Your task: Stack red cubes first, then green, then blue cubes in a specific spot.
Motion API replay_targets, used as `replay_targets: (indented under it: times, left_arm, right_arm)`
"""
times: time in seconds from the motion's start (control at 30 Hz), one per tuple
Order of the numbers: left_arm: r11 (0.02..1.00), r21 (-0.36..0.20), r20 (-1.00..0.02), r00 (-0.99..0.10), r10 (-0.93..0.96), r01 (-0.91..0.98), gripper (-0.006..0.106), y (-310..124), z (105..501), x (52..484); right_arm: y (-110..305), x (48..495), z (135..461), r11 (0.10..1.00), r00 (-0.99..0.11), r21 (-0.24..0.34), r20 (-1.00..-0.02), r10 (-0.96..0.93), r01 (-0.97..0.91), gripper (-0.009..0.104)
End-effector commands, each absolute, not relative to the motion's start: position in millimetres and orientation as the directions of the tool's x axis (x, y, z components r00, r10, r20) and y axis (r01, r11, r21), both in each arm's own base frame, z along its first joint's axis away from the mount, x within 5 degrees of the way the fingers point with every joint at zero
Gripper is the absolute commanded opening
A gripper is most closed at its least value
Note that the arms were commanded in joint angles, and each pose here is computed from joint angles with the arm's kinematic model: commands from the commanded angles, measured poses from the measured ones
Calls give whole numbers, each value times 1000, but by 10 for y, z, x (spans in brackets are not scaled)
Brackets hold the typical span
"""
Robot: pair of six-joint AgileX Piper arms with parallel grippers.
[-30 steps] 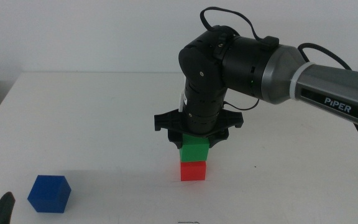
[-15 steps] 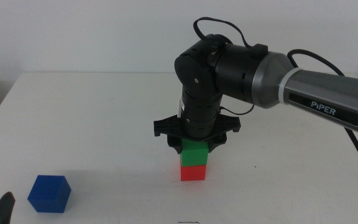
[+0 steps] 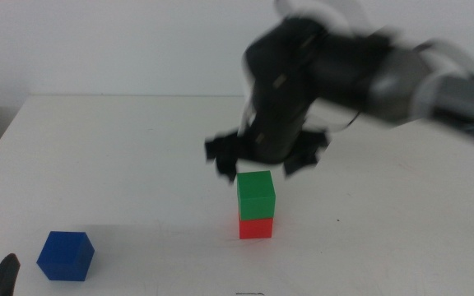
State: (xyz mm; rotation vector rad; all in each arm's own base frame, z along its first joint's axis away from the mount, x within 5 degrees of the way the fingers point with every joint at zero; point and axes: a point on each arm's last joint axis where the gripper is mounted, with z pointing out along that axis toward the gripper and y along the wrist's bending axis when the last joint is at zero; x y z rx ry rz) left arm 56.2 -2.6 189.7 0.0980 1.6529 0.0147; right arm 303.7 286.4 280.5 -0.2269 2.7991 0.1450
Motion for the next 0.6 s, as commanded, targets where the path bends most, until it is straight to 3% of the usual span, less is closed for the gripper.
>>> replay_targets:
  times: [0.0,0.13,0.23,0.4,0.57]
  left_arm:
    - [996,66,-998,18,65,52,94,-28,1989,549]
    - [996,66,-998,18,65,52,94,-28,1989,549]
    - [996,66,-998,18,65,52,94,-28,1989,549]
    - [996,66,-998,18,65,52,94,-28,1989,549]
    - [996,66,-998,18,65,52,94,-28,1989,549]
  right_arm:
    - [2578,2789,3592,964,-846,82,-503,-179,-253,94]
    - [2078,2407,3976,932,-768,83,-594,-239,-354,94]
    - [1708,2102,4084,876,-639,50,-704,-310,-479,94]
    - [1212,1528,4014,805,-497,-5,-784,-371,-593,94]
    - [887,1133,3929,799,-441,-10,-830,-342,-601,94]
